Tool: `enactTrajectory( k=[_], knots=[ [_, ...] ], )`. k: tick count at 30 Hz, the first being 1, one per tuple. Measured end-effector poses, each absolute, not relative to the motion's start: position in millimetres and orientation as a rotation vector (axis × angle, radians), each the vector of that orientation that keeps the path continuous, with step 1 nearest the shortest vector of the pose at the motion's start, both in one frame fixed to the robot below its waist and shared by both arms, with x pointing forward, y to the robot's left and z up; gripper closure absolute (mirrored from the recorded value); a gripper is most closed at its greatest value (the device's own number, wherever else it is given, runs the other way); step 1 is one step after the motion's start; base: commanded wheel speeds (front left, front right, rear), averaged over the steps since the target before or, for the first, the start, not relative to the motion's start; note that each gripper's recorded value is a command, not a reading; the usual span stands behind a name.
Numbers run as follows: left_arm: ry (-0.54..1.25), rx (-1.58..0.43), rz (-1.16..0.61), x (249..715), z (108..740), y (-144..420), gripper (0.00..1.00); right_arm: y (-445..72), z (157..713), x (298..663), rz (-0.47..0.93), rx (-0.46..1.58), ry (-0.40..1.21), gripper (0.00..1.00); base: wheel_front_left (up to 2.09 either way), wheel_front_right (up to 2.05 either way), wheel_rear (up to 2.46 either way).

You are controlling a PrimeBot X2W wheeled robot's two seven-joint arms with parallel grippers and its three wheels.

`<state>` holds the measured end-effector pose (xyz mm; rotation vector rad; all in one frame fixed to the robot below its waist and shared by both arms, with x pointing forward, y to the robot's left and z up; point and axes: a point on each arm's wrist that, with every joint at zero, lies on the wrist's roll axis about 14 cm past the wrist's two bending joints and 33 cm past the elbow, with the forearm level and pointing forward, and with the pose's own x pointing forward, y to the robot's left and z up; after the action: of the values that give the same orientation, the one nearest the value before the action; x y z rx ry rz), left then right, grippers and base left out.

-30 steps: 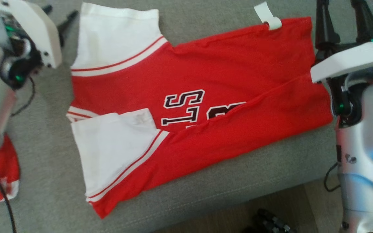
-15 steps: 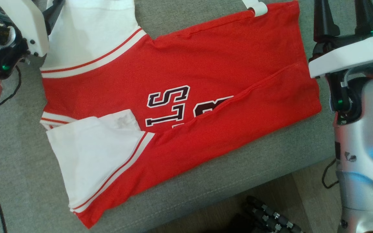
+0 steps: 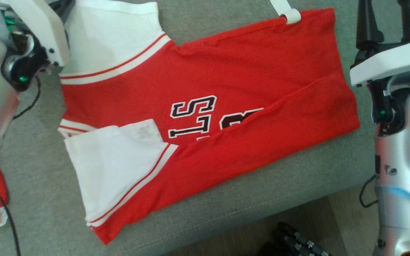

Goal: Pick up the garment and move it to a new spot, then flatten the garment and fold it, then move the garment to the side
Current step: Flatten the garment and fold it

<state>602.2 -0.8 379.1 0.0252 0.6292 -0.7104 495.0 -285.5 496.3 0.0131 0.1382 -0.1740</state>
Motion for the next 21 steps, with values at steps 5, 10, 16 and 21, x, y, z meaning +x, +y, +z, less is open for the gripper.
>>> enactTrajectory(
  k=[5,10,16,21],
  knots=[
    [0.476,-0.049,-0.700,603.5,419.0,0.2,1.00,-280.9,501.8,499.5,-0.168,0.012,0.131,0.00,0.00,0.00,0.00],
    [0.351,-0.117,-0.672,596.0,453.8,11.5,1.00,-268.7,495.4,505.5,-0.135,0.021,0.175,0.00,0.00,0.00,0.00],
    [0.270,-0.159,-0.646,583.0,479.4,26.8,1.00,-266.8,478.9,506.9,-0.116,0.008,0.268,0.00,0.00,0.00,0.00],
    [0.229,-0.168,-0.642,572.6,497.2,36.2,1.00,-269.2,457.8,504.3,-0.112,-0.006,0.375,0.00,0.00,0.00,0.00]
  ],
)
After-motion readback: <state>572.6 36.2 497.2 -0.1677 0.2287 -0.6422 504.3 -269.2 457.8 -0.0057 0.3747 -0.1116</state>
